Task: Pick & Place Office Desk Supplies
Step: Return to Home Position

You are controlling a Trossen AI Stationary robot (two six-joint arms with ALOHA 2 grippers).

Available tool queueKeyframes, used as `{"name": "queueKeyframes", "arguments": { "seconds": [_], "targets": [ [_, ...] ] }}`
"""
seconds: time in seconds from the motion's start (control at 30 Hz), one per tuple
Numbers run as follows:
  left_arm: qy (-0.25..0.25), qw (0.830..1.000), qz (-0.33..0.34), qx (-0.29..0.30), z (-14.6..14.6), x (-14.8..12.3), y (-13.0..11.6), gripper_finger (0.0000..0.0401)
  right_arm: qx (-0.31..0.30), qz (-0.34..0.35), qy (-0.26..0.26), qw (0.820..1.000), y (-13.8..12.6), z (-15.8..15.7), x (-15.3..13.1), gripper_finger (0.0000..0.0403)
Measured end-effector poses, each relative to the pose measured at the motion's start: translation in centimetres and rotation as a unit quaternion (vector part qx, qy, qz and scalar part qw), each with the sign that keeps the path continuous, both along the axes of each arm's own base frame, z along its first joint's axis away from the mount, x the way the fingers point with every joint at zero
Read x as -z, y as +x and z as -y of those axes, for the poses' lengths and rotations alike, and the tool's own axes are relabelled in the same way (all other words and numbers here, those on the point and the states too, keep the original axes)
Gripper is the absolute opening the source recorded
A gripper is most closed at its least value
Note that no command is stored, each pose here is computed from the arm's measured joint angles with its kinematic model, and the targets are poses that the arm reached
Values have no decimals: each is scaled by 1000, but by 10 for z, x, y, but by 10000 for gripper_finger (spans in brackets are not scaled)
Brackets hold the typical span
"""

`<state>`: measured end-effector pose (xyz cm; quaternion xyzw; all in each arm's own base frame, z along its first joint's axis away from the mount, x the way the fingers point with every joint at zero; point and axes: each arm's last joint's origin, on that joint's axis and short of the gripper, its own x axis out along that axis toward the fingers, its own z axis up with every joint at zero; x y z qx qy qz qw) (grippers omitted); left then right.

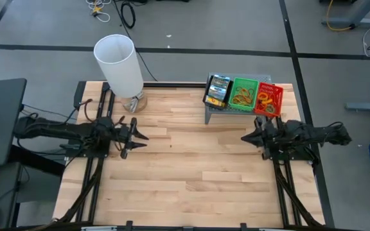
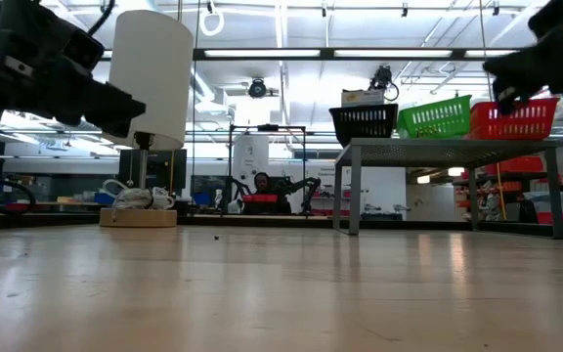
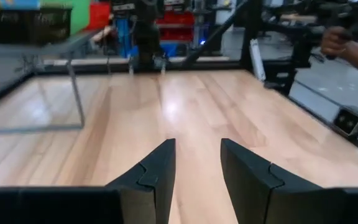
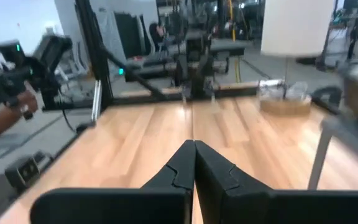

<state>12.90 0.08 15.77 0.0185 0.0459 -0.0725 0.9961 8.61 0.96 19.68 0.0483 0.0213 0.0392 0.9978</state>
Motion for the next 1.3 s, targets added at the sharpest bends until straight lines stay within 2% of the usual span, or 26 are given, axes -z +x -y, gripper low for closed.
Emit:
{"name": "queueKeyframes", "arguments": {
  "seconds": [0.13,0.23,0.33,0.63,0.7,0.9,1.07,1.3],
  "targets": [
    [-10,1000,-9,-13,-4,2,-1,133,-9,-6,-4,1000,8,-2,24,16],
    [-19,1000,-9,-7,-6,1,-1,133,-35,7,-10,999,11,-3,30,16],
    [-22,1000,-6,1,-8,1,-1,133,-56,24,-18,998,11,-5,30,16],
    [-34,999,-5,15,-7,0,-2,133,-60,20,-45,997,12,-5,32,16],
    [-34,999,-5,19,-7,0,-2,133,-61,16,-44,997,13,-5,32,16],
    [-26,999,-4,20,-7,0,-2,133,-40,9,1,999,13,-4,32,16],
    [-16,1000,-1,19,-7,0,-2,133,-39,11,-25,999,13,-4,33,16],
    [6,1000,-4,-9,-9,1,-1,133,-39,11,-29,999,13,-4,33,16]
  ]
}}
